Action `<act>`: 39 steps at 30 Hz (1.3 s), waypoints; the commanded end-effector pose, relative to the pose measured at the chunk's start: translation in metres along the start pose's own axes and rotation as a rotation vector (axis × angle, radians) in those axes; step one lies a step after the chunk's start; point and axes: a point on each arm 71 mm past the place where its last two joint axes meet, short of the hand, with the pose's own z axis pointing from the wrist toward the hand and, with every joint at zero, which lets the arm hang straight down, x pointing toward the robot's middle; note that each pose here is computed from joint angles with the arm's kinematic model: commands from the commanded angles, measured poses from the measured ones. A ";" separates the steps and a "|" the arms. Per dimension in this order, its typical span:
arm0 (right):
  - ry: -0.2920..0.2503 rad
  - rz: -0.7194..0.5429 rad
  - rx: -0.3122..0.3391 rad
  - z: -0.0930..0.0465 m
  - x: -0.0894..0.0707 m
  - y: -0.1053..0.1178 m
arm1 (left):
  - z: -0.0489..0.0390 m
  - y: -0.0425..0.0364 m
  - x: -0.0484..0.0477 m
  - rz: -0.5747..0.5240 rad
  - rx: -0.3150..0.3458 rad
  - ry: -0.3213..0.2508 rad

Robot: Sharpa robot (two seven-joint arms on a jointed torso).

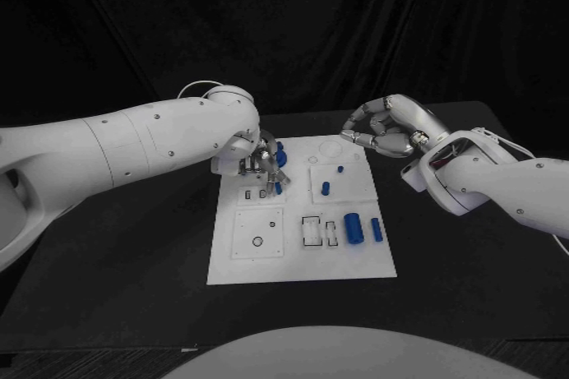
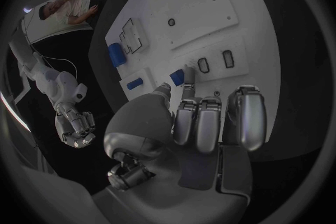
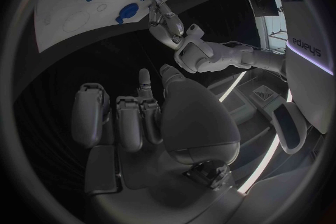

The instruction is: Assemble the parts on the task board

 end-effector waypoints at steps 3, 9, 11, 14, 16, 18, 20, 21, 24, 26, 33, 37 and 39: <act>0.014 0.004 0.029 0.000 0.002 -0.003 | 0.0015 -0.0045 0.0011 -0.001 0.024 -0.001; 0.019 0.005 0.036 -0.001 0.003 -0.004 | 0.0023 -0.0052 0.0013 0.000 0.022 0.001; 0.020 0.005 0.036 -0.001 0.004 -0.004 | 0.0025 -0.0046 0.0015 0.000 0.019 0.003; 0.021 0.005 0.037 0.000 0.004 -0.004 | 0.0029 -0.0037 0.0019 -0.001 0.015 0.005; 0.022 0.005 0.038 0.000 0.004 -0.004 | 0.0032 -0.0032 0.0021 -0.001 0.012 0.006; 0.023 0.006 0.038 0.000 0.005 -0.005 | 0.0035 -0.0029 0.0023 -0.001 0.011 0.008; 0.024 0.006 0.039 0.000 0.005 -0.005 | 0.0038 -0.0028 0.0025 -0.001 0.010 0.009; 0.025 0.006 0.039 0.000 0.005 -0.005 | 0.0039 -0.0028 0.0027 -0.001 0.011 0.009; 0.026 0.007 0.041 0.000 0.006 -0.005 | 0.0042 -0.0032 0.0032 0.000 0.012 0.010; 0.027 0.007 0.042 0.000 0.006 -0.005 | 0.0044 -0.0036 0.0035 0.000 0.013 0.011; 0.029 0.008 0.043 0.000 0.007 -0.005 | 0.0051 -0.0034 0.0038 0.002 0.011 0.016; 0.031 0.008 0.041 0.000 0.007 -0.005 | 0.0054 -0.0029 0.0038 0.002 0.009 0.017; 0.031 0.008 0.040 0.000 0.007 -0.005 | 0.0055 -0.0028 0.0039 0.002 0.009 0.018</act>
